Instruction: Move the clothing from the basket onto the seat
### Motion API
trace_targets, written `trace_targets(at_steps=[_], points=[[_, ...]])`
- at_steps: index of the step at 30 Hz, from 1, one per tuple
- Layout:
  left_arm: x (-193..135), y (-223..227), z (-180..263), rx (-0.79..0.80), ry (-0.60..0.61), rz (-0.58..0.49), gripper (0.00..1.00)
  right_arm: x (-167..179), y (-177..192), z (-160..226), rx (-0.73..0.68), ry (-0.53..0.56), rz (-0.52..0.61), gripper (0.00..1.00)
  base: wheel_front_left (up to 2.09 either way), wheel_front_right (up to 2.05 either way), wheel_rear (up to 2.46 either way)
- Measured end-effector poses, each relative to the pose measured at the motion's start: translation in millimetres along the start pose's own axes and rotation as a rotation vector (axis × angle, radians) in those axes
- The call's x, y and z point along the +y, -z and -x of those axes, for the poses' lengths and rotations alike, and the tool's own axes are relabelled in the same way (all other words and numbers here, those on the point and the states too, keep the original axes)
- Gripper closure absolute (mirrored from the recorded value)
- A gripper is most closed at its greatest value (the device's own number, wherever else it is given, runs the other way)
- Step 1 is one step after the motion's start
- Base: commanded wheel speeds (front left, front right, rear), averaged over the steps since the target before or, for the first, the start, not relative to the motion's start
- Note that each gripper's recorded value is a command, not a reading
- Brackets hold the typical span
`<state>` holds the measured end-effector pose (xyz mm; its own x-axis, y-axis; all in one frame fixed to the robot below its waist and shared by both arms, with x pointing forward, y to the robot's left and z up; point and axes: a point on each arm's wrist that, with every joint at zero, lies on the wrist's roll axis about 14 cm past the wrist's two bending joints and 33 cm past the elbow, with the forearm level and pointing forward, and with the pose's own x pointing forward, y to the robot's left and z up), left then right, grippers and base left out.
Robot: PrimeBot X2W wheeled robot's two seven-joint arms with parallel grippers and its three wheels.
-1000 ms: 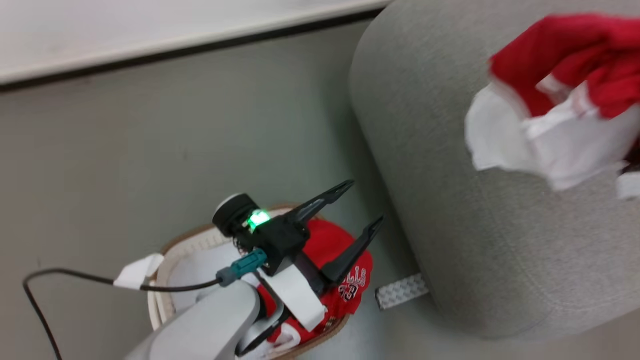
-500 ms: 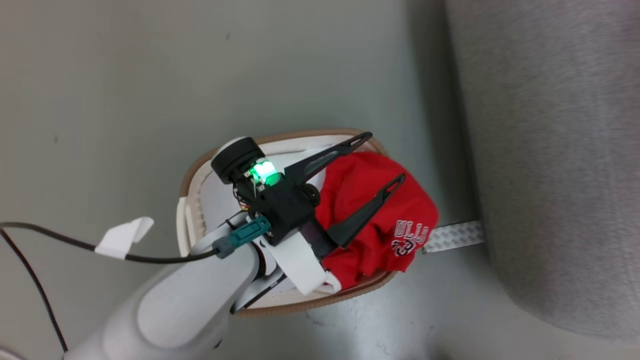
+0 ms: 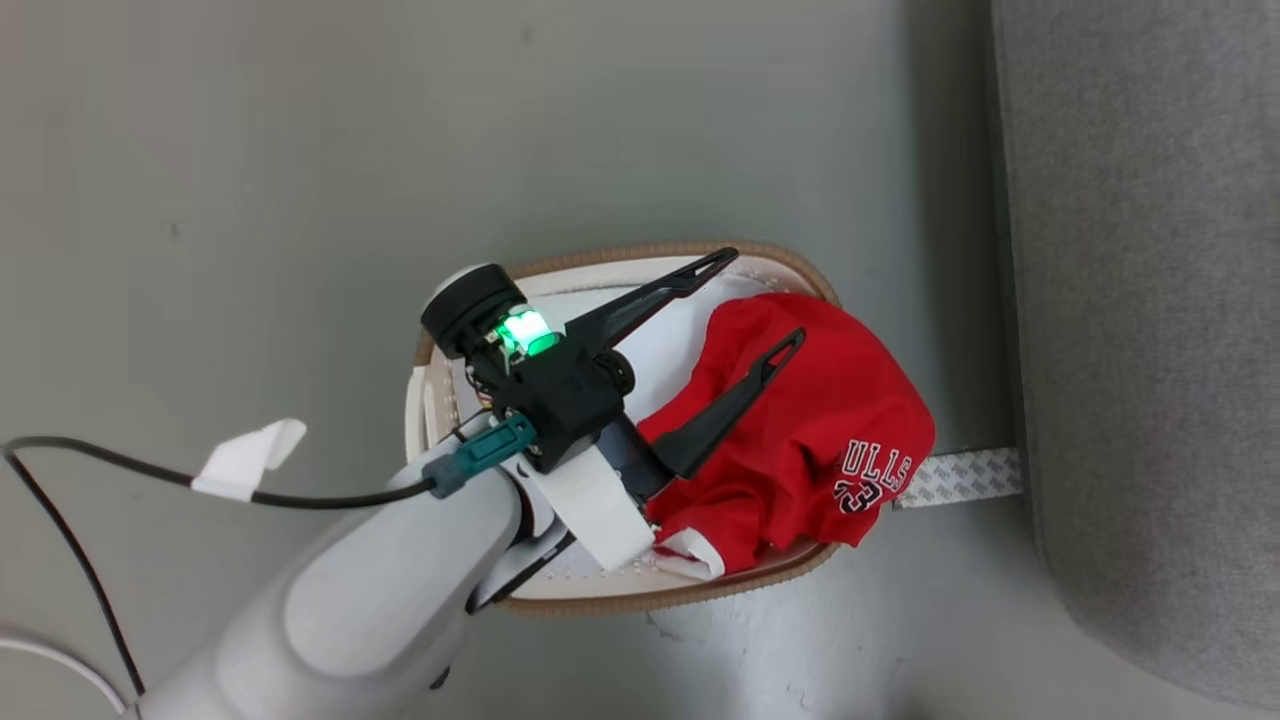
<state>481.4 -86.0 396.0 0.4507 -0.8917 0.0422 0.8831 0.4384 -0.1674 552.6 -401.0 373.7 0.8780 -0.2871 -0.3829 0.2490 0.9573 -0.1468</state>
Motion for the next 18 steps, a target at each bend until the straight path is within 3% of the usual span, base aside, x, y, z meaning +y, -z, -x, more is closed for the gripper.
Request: trace_targets(at_steps=[8, 18], points=[[-14.1, -32.4, 4.4, -0.021, -0.026, -0.024, 0.0, 10.1, -31.0, 30.2, -0.021, -0.084, 0.061, 0.0, 0.0, 0.0, 0.0], [-40.8, -107.8, 19.6, -0.129, -0.115, -0.066, 0.0, 10.0, -141.4, 107.4, -0.281, -0.195, 0.153, 0.0, 0.0, 0.0, 0.0]])
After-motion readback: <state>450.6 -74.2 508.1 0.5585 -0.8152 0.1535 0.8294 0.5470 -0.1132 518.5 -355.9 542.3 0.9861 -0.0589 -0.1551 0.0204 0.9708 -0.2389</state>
